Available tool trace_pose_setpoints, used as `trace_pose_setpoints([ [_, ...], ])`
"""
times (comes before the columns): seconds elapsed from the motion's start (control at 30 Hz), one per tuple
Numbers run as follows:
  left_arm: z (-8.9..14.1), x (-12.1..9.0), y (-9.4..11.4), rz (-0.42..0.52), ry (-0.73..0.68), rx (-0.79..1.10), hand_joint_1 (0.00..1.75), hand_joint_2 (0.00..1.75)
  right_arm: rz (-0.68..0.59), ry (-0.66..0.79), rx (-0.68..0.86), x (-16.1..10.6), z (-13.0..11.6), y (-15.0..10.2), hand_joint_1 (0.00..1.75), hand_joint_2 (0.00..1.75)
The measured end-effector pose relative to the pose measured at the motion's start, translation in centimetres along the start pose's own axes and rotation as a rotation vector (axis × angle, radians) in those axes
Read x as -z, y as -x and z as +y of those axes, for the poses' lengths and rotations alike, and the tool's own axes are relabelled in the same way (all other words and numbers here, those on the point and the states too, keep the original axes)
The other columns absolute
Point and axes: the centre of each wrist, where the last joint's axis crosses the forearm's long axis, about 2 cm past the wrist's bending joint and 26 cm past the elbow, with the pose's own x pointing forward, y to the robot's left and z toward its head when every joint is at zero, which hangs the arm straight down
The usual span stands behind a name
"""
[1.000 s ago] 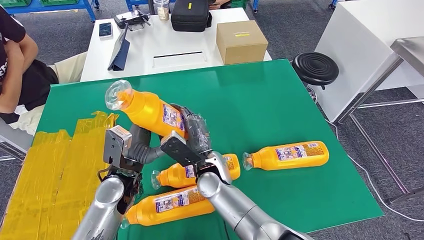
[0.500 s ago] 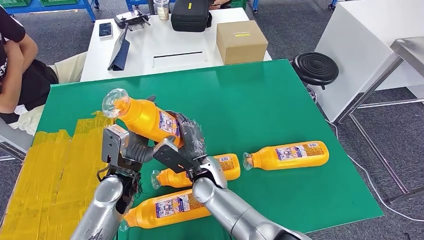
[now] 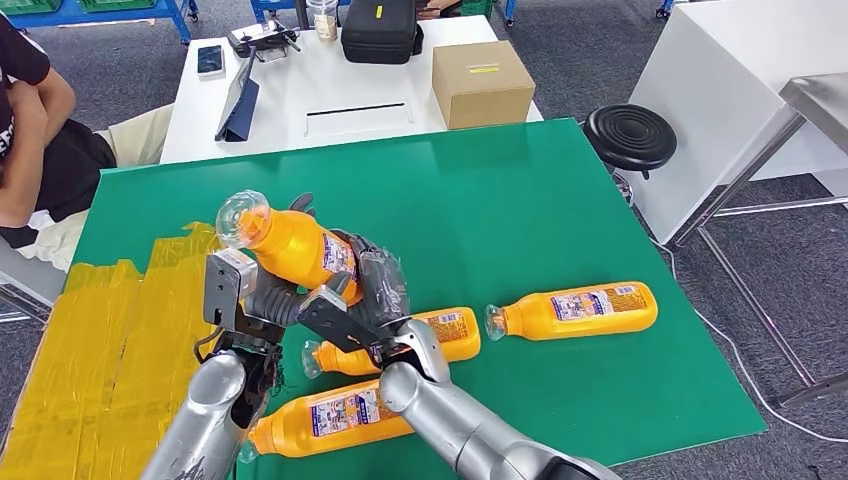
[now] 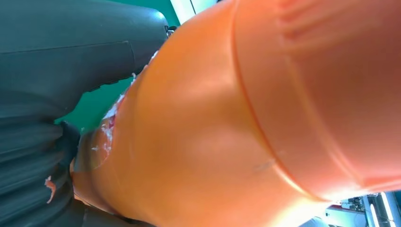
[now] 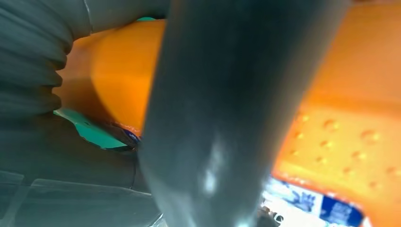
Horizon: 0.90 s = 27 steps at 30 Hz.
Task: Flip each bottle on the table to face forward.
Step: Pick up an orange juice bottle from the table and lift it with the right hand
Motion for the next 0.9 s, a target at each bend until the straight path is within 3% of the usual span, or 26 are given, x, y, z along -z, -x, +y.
trace_pose_setpoints([
  [0.7,0.14,0.39,-0.24,-0.006,-0.017,-0.033,0.00,1.75,0.035,-0.029,-0.015,-0.31,0.48,0.14,1.75,1.75],
  [0.73,0.14,0.39,-0.24,-0.006,-0.016,-0.035,0.07,1.75,0.037,-0.030,-0.015,-0.33,0.49,0.16,1.75,1.75],
  [0.87,0.10,0.39,-0.24,-0.006,-0.009,-0.041,1.58,1.75,0.039,-0.032,-0.016,-0.38,0.53,0.20,1.75,1.75],
  [0.9,0.08,0.39,-0.24,-0.006,-0.006,-0.043,1.69,1.75,0.039,-0.032,-0.016,-0.40,0.54,0.22,1.75,1.75],
])
